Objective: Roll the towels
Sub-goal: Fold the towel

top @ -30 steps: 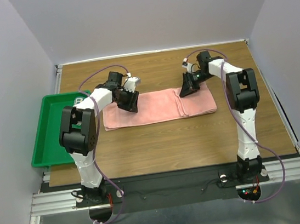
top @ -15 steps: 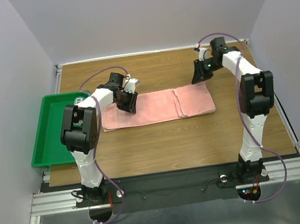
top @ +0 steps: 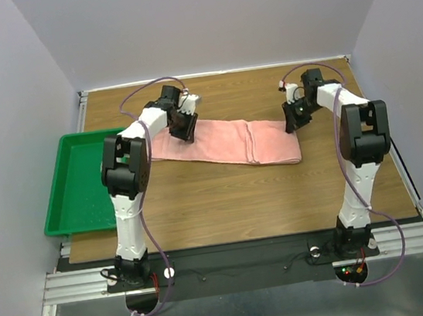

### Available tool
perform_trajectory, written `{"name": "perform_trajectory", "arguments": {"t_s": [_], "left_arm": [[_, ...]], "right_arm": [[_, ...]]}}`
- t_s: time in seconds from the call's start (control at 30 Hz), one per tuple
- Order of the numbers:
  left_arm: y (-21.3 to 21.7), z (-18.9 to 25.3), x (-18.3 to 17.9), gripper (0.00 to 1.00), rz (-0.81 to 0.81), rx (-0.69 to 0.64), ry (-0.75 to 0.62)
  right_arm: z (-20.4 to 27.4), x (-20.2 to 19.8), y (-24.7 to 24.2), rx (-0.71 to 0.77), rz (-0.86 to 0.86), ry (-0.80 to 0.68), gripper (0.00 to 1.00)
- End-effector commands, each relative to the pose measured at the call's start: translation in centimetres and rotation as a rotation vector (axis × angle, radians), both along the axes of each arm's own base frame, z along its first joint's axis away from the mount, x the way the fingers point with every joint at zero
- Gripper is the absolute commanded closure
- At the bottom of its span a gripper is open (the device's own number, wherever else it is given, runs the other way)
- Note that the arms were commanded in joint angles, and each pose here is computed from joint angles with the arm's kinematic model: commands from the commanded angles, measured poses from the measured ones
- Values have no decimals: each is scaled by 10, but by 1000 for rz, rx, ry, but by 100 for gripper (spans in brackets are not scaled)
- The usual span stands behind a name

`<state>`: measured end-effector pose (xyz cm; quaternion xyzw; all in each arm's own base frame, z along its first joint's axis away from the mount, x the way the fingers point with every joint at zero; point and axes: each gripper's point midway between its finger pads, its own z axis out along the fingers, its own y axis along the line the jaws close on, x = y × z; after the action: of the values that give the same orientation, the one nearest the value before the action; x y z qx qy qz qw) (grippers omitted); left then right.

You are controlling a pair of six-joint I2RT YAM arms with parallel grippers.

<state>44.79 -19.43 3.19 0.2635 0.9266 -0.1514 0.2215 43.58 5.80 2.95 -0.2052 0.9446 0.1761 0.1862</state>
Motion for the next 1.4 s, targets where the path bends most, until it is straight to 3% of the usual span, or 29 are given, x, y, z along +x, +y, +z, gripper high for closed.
{"name": "perform_trajectory", "arguments": {"t_s": [0.0, 0.17, 0.2, 0.4, 0.6, 0.8, 0.97, 1.07, 1.37], "left_arm": [[-3, -5, 42, 59, -32, 48, -72], [-13, -12, 101, 57, -45, 70, -170], [-21, 8, 119, 55, -49, 46, -234], [-42, 56, 133, 40, -67, -74, -341], [-27, 125, 97, 36, -61, -89, -444], [-11, 111, 58, 44, -18, -39, -342], [-27, 80, 31, 54, -35, -60, -236], [-43, 70, 21, 63, -54, -71, -206], [-64, 34, 15, 72, -34, -41, -137]], "right_arm": [[-26, -80, 14, 37, 53, 216, 83], [-11, -148, 60, 100, 194, 269, 82], [-3, -169, 79, 151, 254, 293, 81], [35, -224, 133, 338, 441, 414, 76], [76, -182, 139, 427, 405, 292, 75], [59, -141, 129, 354, 324, 236, 76], [25, -126, 120, 264, 237, 231, 78], [9, -135, 120, 267, 226, 285, 79], [-12, -187, 144, 365, 260, 455, 81]]}}
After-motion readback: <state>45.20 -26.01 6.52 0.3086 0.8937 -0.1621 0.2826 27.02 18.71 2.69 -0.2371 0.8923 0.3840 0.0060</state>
